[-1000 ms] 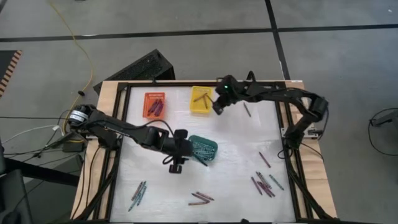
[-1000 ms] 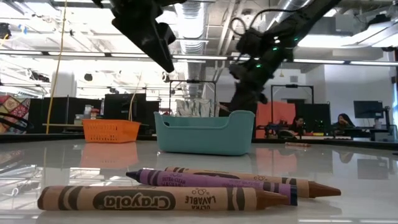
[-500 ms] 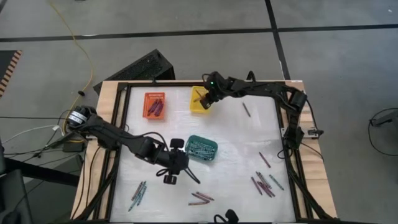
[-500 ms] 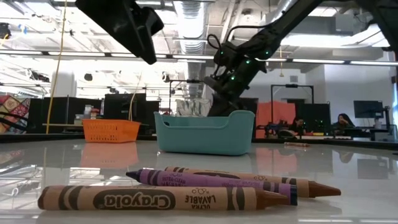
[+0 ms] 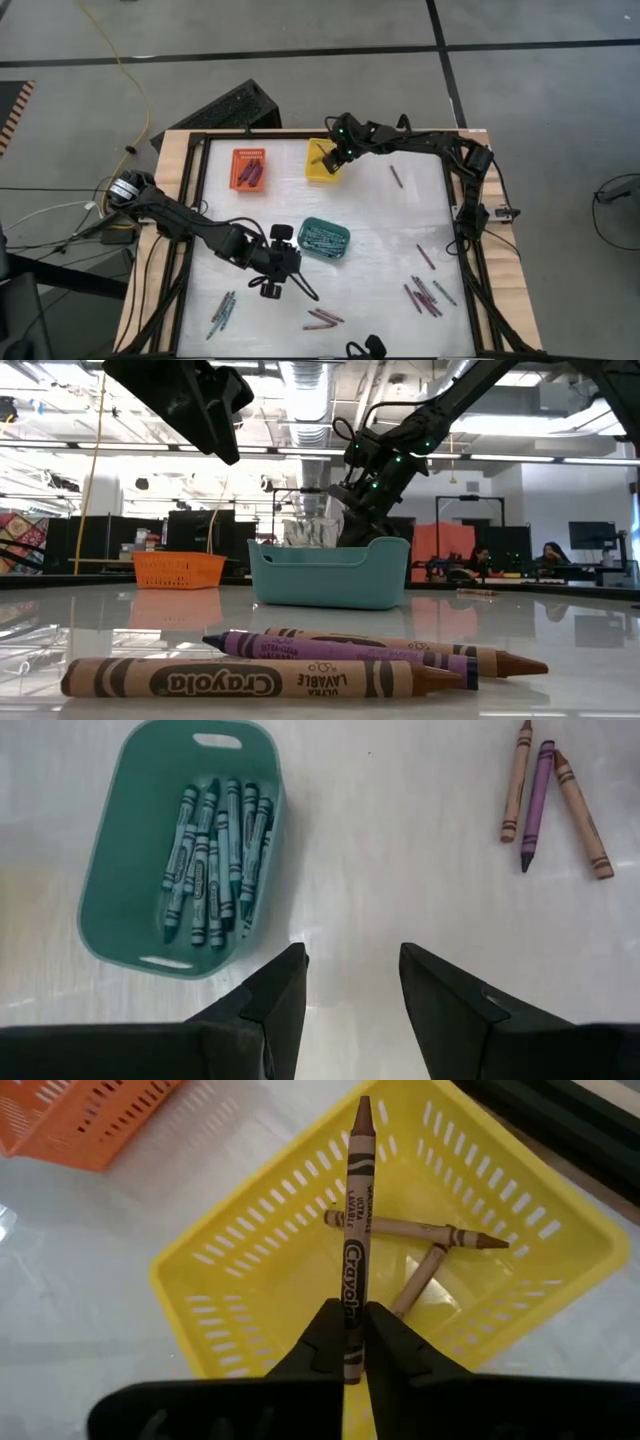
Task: Sort crayons
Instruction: Put the brown crayon into the yellow bin
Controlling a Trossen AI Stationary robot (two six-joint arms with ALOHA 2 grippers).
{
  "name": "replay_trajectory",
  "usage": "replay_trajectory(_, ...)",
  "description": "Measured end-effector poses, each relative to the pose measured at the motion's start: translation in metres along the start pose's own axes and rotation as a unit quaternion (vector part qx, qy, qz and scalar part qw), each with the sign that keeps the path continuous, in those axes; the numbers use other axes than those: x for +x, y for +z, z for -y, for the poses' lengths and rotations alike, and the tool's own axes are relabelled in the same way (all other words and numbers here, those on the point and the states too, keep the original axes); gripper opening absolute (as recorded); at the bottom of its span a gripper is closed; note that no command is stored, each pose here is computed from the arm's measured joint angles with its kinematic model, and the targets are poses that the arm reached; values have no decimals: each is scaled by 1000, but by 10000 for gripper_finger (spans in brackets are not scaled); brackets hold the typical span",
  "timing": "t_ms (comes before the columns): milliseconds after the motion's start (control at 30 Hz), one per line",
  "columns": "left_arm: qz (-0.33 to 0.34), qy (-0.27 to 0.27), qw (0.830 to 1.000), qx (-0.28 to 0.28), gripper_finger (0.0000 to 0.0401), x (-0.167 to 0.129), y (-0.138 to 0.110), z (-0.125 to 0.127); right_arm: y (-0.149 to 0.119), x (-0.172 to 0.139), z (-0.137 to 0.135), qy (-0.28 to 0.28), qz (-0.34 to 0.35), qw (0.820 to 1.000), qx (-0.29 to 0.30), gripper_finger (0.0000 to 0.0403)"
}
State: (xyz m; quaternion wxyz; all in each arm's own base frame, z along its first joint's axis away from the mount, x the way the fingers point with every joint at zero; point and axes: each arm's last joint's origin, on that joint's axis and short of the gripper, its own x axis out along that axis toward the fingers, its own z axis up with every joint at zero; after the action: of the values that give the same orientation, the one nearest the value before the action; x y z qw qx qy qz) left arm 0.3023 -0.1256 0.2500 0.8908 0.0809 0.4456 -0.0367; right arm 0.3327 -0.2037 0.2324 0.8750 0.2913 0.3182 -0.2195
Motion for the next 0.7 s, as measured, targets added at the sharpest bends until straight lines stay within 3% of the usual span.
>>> replay_trajectory(700, 1, 6, 1000, -6, 151, 0, 0, 0, 0, -4, -2, 1, 1, 999, -33, 51)
